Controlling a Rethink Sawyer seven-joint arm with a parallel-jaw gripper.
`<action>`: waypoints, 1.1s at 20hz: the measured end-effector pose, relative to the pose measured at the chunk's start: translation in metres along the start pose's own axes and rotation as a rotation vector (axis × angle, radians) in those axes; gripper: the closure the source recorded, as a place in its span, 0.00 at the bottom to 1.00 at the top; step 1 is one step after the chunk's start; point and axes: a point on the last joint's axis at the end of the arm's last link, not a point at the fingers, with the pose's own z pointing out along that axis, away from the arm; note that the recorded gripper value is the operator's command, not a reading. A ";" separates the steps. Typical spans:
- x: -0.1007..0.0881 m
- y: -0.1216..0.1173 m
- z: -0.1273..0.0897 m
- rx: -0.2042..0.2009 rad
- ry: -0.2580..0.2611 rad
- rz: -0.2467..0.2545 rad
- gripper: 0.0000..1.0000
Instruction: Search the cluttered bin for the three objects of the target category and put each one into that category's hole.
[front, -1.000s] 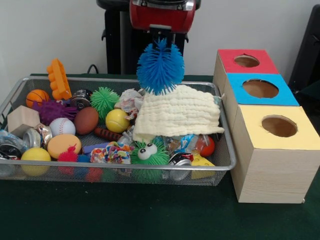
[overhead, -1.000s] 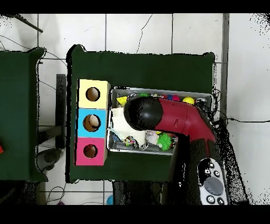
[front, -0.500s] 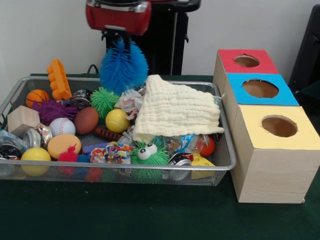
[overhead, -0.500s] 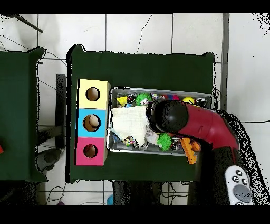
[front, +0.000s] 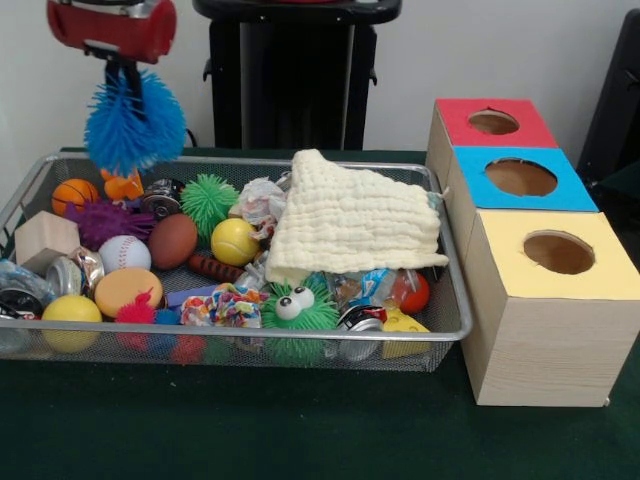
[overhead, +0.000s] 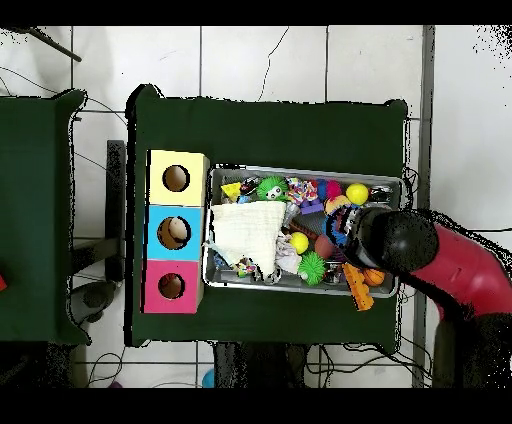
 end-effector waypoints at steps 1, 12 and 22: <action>0.000 -0.011 0.001 0.003 0.000 0.009 1.00; -0.004 -0.074 0.011 0.006 -0.014 -0.003 1.00; -0.004 -0.091 0.019 0.021 -0.027 -0.054 1.00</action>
